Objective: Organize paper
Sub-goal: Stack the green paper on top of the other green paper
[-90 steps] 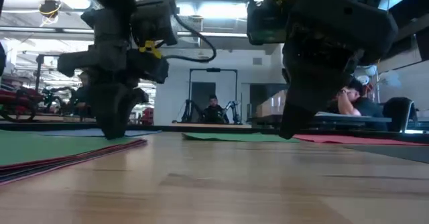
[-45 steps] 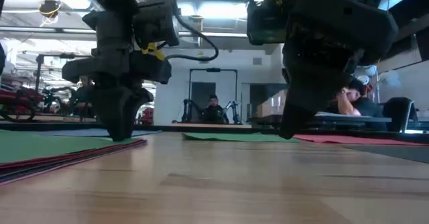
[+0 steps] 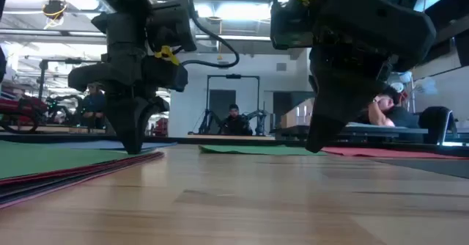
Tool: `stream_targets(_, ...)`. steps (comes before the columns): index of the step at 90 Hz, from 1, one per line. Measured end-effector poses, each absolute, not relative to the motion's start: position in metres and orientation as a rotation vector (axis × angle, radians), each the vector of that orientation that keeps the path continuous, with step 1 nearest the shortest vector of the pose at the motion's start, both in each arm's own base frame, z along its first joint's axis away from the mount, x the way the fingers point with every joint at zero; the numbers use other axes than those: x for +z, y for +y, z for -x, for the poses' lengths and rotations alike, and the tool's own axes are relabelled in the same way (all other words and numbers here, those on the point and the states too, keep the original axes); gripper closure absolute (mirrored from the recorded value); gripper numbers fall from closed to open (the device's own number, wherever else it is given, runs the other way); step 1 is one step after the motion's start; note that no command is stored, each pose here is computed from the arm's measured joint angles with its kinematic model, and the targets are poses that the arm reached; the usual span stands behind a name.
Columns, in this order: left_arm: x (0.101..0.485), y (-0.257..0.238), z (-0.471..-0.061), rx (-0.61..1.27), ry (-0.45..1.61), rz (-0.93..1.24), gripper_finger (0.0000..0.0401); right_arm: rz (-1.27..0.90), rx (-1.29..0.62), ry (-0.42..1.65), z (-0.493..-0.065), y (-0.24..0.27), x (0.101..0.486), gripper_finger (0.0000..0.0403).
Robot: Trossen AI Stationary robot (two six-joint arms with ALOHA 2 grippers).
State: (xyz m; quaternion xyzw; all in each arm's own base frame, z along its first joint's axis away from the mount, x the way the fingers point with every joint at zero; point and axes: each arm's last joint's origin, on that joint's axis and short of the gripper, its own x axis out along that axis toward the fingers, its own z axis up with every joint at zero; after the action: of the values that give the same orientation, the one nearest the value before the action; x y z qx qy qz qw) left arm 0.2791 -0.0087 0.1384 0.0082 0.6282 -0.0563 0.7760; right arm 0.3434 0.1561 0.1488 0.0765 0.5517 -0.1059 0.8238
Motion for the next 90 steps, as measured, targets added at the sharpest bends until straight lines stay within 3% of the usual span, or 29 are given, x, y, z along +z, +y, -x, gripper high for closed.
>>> stream_targets(68,0.160,-0.010,-0.291,-0.121,1.378,-0.014,0.0400,-0.160,-0.228,1.179,-0.343,0.156,0.148,0.0317)
stream_targets(90,0.160,-0.008,-0.293,-0.077,1.358,0.022,0.0344,-0.160,-0.228,1.179,-0.343,0.156,0.148,0.0317)
